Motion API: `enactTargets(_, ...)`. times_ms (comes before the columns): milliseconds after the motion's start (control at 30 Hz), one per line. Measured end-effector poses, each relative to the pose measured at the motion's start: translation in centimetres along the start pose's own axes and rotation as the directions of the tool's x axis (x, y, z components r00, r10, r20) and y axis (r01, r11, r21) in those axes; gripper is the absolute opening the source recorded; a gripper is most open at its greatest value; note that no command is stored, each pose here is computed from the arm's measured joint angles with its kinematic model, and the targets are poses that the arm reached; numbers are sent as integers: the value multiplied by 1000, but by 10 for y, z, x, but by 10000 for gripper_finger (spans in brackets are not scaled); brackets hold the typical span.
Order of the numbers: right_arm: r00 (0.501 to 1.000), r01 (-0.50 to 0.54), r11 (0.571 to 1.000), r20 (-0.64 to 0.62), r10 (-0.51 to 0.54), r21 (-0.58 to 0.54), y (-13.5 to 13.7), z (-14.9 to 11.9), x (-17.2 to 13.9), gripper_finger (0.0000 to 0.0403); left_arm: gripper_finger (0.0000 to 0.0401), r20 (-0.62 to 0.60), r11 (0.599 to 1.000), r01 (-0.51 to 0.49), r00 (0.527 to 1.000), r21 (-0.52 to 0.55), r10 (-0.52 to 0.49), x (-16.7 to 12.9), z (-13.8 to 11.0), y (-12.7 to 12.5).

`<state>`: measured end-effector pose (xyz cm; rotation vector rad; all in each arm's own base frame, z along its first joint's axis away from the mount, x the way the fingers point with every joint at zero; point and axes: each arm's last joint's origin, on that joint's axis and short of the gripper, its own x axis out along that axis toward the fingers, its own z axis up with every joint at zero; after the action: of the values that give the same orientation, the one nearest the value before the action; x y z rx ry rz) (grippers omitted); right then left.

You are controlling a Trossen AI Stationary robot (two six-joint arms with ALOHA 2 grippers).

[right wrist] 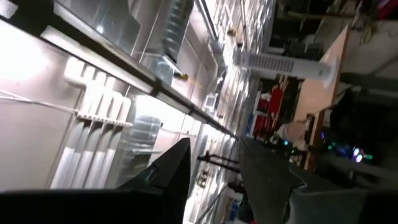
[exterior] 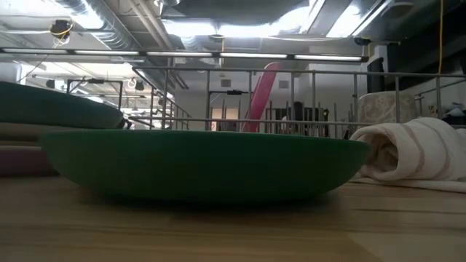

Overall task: Sort dishes
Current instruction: Put the gray plate in the dish rack

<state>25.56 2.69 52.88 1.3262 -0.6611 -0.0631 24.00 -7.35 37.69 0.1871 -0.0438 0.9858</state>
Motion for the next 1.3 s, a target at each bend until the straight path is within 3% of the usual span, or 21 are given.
enactTargets(67,1000,3,1000,23,-3,-11,0,7,1,140,0,26,1000,-10,1000,4,10,0,6,6)
enactTargets(300,997,-16,1000,79,18,-27,3,29,4,140,0,64,985,-59,997,164,49,1,15,18)
enactTargets(433,996,13,999,-94,-9,49,-9,41,12,140,0,126,964,-89,990,250,59,9,17,22)
enactTargets(533,975,129,989,-190,-114,69,-27,49,18,140,0,158,935,-145,983,322,98,20,17,28)
enactTargets(667,954,256,966,-170,-246,38,-44,63,21,140,0,206,880,-257,960,399,187,35,18,42)
enactTargets(867,958,267,963,-116,-263,22,-49,84,25,140,0,334,829,-423,891,365,308,52,21,65)
enactTargets(1033,949,310,951,-65,-309,9,-62,99,27,140,0,386,777,-490,856,395,344,67,18,72)
enactTargets(1200,947,321,940,-8,-322,116,-82,114,32,140,0,424,725,-553,820,410,385,80,17,82)
enactTargets(1300,970,241,955,-24,-241,174,-95,122,36,140,0,422,689,-578,809,438,410,86,15,87)
